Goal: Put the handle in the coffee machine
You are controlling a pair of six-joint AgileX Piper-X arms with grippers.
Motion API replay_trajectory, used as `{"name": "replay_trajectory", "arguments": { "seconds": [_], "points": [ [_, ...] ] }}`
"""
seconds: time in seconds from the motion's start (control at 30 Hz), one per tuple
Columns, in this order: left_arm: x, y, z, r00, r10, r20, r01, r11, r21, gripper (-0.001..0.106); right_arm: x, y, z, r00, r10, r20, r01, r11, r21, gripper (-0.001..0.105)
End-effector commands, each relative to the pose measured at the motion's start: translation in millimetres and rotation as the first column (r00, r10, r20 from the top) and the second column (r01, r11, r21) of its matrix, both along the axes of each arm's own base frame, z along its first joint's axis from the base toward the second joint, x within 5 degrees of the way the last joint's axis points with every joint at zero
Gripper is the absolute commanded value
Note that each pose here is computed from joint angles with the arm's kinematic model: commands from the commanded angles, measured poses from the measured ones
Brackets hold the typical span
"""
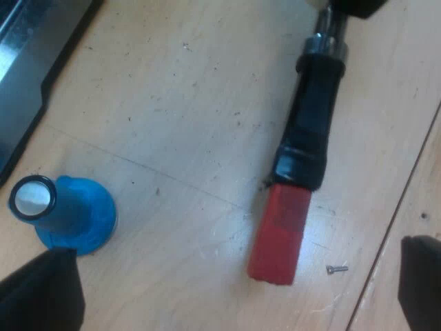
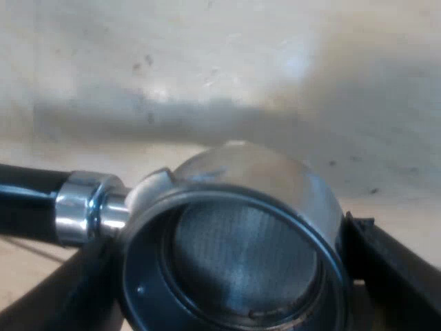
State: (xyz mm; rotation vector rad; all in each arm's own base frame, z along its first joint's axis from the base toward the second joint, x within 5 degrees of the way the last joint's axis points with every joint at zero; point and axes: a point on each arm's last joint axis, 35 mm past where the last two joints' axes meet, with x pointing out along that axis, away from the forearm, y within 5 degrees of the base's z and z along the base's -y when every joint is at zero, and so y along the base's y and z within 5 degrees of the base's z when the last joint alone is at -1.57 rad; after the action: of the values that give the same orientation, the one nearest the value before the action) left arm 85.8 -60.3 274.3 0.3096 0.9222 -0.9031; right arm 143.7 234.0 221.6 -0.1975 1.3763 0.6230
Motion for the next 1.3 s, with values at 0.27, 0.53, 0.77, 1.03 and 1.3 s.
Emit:
{"name": "replay_trajectory", "arguments": {
  "seconds": [0.27, 0.53, 0.77, 1.03, 1.3],
  "points": [
    [0.1, -5.1, 5.1, 0.998, -0.059, -0.017, 0.056, 0.992, -0.116, 0.094, 17.9, -3.4, 22.2, 0.995, 0.073, 0.067, -0.076, 0.996, 0.036, 0.000],
    [2.2, -6.4, 7.0, 0.998, -0.058, 0.006, 0.059, 0.989, -0.133, 0.094, 17.0, -2.9, 24.6, 0.987, 0.146, 0.067, -0.149, 0.988, 0.040, 0.000],
    [2.4, -6.5, 7.1, 0.998, -0.058, 0.008, 0.059, 0.989, -0.133, 0.094, 16.8, -2.4, 33.8, 0.984, 0.169, 0.054, -0.171, 0.985, 0.036, 0.000],
    [0.1, -7.6, 7.5, 0.980, -0.188, 0.064, 0.196, 0.970, -0.141, 0.094, 17.9, -0.7, 38.9, 0.986, 0.155, 0.054, -0.158, 0.986, 0.049, 0.000],
    [0.0, -7.3, -1.2, 0.964, -0.254, 0.078, 0.261, 0.961, -0.088, 0.094, 18.3, -0.1, 46.6, 0.996, 0.090, 0.027, -0.091, 0.994, 0.052, 0.000]
  ]
}}
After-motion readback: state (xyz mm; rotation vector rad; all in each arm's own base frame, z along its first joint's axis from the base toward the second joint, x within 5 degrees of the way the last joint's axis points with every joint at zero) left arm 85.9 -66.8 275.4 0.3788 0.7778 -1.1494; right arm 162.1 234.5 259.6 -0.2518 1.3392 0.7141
